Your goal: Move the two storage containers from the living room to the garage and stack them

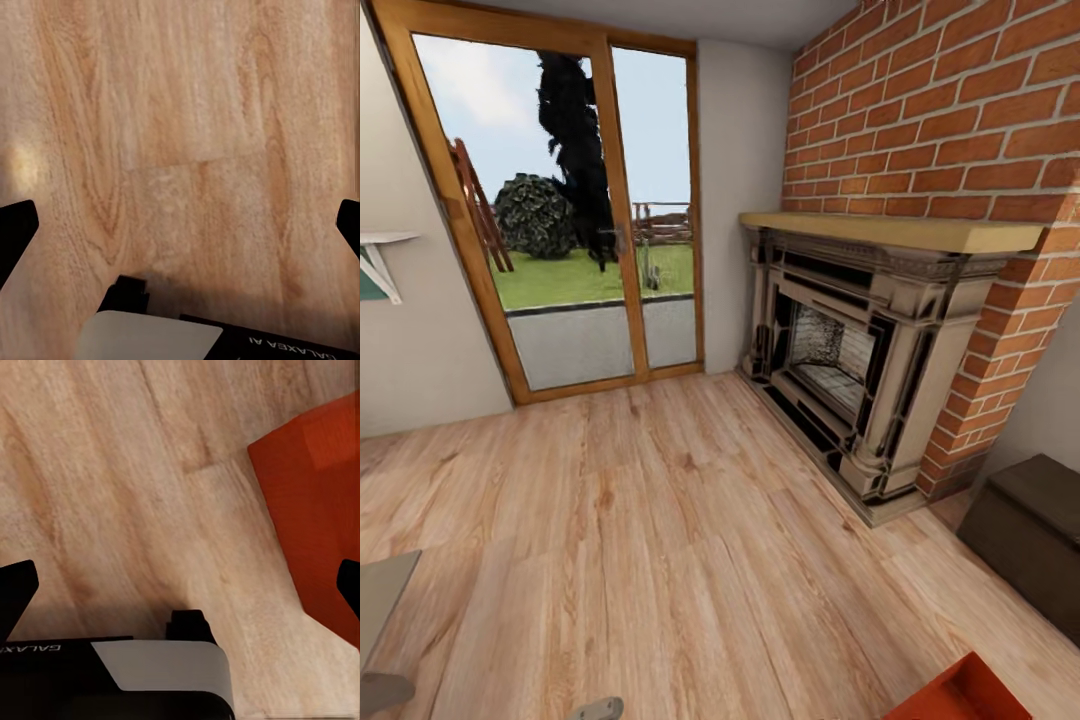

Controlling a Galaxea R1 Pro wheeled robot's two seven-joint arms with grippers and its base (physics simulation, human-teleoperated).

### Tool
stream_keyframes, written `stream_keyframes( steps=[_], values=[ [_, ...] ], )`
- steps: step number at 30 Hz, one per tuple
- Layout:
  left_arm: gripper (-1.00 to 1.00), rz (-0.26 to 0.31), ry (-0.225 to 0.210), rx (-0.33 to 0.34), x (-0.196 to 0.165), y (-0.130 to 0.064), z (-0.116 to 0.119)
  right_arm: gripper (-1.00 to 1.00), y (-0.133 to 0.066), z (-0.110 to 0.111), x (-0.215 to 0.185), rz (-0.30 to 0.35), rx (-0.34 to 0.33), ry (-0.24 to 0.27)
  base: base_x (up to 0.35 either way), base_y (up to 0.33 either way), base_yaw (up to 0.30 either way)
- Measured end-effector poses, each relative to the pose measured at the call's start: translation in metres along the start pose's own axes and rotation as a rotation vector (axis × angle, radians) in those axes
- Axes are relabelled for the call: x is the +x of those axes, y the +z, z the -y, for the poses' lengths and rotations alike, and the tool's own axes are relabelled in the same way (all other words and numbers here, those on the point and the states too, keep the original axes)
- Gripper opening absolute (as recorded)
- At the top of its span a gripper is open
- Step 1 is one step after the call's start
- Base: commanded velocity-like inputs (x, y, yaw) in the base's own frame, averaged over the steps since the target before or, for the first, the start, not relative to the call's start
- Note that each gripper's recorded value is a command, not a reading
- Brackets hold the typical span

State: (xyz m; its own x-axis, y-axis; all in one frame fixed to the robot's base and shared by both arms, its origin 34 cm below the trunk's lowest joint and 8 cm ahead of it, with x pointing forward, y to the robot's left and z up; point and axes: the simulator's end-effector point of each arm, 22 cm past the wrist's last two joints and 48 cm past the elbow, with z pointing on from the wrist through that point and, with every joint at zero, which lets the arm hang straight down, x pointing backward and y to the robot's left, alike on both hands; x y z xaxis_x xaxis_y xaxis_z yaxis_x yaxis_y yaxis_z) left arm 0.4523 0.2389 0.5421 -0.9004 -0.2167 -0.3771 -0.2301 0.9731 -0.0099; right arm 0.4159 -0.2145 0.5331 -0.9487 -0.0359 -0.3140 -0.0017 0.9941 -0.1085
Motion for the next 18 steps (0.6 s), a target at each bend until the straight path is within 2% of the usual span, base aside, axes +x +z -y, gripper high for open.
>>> stream_keyframes(
  steps=[18],
  values=[
    [1.0, 0.011, 0.0, 0.004, -0.0046, -0.002, 0.0021, 1.0, -0.0016, 0.0013, -0.0042, 0.009, 0.002, 0.005, 0.0, 0.0, -0.228]
  ],
)
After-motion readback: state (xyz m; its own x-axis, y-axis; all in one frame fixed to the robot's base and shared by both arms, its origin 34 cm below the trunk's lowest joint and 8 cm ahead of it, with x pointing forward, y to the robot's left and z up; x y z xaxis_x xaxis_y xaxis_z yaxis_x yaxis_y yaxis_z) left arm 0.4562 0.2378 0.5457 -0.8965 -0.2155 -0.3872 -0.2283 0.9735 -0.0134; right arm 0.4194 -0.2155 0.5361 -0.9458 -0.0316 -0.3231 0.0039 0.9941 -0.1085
